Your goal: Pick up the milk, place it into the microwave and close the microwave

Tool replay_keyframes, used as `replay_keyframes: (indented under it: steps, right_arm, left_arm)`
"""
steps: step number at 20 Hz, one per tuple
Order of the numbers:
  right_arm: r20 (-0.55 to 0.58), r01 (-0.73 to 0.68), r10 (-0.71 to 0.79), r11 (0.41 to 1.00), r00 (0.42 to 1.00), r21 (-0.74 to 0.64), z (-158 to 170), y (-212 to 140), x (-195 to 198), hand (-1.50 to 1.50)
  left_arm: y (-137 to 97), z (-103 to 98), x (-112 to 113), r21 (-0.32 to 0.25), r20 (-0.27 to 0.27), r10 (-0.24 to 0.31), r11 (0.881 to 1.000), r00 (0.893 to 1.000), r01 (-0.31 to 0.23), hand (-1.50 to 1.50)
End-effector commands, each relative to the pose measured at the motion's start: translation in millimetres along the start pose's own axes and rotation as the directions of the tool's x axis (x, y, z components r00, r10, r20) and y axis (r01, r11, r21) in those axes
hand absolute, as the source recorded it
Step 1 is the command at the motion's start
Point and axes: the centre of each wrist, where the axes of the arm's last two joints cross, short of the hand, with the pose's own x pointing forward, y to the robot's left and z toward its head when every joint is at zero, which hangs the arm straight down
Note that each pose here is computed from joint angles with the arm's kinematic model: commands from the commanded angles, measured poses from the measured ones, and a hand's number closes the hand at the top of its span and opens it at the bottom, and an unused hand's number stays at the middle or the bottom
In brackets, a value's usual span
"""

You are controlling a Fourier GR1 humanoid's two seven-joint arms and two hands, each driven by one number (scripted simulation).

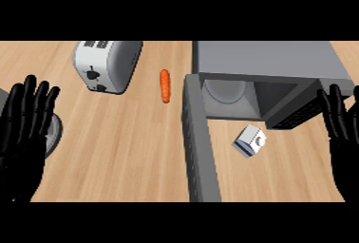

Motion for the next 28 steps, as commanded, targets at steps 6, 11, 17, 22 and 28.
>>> replay_keyframes:
  steps: [6,11,17,22,28]
  right_arm:
    - [0.039,-0.166,0.186,0.94,0.982,-0.298,-31,66,-13,-1.5]
    - [-0.112,-0.189,0.164,0.945,0.98,-0.268,-34,116,-13,-1.5]
    - [-0.149,-0.246,0.21,0.926,0.966,-0.285,-37,141,-9,-1.5]
    - [-0.199,-0.293,0.238,0.898,0.951,-0.327,-19,148,-8,-1.5]
    - [-0.262,-0.29,0.204,0.891,0.943,-0.35,-14,149,-32,-1.5]
  left_arm:
    - [4,-5,-13,0.114,-0.04,0.01,0.993,0.999,-0.006,-1.5]
    - [16,32,2,0.19,-0.149,0.071,0.981,0.986,-0.042,-1.5]
    - [47,35,24,0.201,-0.153,0.073,0.979,0.986,-0.042,-1.5]
    - [52,73,43,0.199,-0.153,0.069,0.979,0.986,-0.038,-1.5]
    - [64,88,54,0.188,-0.165,0.082,0.981,0.983,-0.05,-1.5]
